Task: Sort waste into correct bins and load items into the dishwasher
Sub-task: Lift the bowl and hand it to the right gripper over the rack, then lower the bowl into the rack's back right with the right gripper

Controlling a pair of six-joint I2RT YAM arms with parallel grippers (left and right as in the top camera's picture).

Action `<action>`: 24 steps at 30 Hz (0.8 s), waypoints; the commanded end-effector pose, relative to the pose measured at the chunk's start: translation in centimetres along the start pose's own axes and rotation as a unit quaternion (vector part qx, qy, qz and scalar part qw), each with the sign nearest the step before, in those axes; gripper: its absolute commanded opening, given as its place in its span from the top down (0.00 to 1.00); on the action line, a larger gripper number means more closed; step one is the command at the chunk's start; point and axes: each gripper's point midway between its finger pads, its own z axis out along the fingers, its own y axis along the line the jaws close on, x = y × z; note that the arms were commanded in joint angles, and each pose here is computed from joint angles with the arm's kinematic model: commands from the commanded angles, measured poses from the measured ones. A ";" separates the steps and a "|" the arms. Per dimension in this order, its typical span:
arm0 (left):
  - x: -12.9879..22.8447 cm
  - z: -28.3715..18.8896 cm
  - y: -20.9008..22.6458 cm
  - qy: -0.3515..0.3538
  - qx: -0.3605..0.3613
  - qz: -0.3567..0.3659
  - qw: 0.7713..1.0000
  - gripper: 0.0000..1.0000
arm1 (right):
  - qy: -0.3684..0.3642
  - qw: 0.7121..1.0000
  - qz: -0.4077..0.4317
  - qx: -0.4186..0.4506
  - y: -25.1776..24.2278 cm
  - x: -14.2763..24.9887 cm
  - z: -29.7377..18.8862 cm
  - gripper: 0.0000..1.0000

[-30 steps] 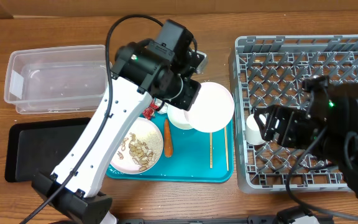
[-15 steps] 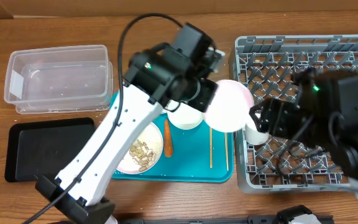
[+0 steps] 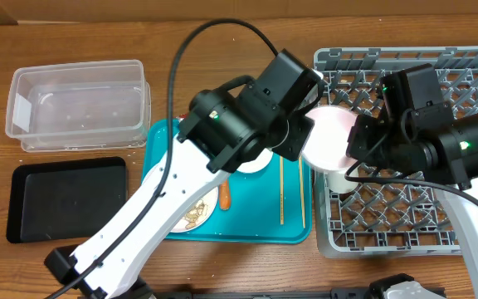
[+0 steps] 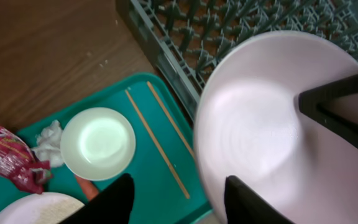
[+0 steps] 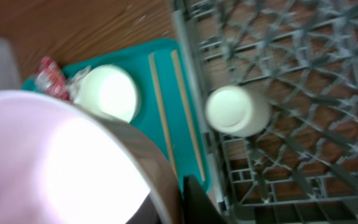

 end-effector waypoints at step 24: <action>-2.3 -20.8 7.6 -0.232 -0.085 -0.077 0.966 0.00 | -0.241 0.781 -0.008 0.576 -14.9 -11.2 -3.9 0.96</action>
